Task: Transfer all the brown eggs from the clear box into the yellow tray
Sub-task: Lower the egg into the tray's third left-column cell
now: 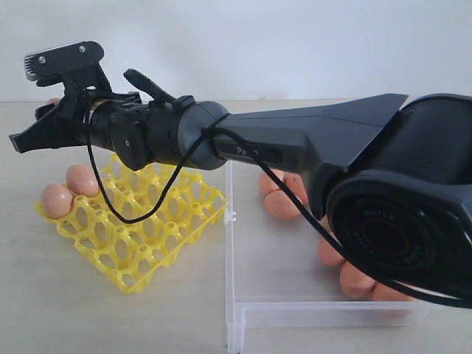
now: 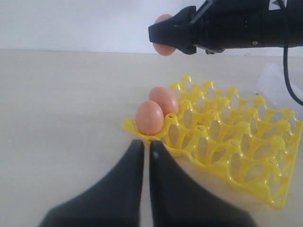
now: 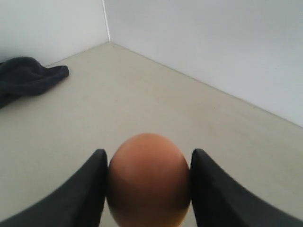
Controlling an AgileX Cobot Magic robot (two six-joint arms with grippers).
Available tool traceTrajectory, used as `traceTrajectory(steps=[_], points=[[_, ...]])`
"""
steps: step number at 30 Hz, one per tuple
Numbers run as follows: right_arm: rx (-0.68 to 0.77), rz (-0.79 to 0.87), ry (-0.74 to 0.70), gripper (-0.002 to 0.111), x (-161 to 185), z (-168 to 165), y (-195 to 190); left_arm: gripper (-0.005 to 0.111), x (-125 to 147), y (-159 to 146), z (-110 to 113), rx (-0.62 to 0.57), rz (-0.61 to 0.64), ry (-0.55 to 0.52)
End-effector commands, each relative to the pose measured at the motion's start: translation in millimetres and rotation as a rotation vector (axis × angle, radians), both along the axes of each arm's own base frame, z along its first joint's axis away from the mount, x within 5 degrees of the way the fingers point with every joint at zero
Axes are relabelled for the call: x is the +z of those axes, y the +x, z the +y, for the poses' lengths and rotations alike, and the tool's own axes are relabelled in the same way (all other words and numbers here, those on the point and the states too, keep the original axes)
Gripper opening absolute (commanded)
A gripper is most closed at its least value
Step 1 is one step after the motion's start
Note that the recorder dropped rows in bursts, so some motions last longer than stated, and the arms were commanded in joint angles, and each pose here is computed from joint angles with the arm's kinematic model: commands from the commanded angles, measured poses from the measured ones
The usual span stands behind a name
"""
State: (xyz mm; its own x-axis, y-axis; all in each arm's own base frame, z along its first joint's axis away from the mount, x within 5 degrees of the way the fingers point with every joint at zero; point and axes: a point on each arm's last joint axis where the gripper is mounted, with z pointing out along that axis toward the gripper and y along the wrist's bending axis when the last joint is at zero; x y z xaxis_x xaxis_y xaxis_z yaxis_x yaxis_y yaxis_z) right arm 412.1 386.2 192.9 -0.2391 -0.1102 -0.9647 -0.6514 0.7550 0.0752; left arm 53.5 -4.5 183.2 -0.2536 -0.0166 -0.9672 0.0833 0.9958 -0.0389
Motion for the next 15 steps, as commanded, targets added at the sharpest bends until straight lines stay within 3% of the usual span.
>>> traceTrajectory(steps=[1, 8, 15], points=[[-0.033, -0.037, 0.025, 0.000, -3.8, -6.6, 9.7, 0.004, -0.5, -0.1, -0.4, -0.006, -0.003, -0.004], [-0.153, 0.126, 0.120, 0.000, -31.2, -25.7, 28.4, 0.004, -0.5, -0.1, -0.4, -0.006, -0.003, -0.004], [-0.132, 0.226, 0.035, 0.000, -42.2, -36.7, 32.4, 0.004, -0.5, -0.1, -0.4, -0.006, -0.003, -0.004]])
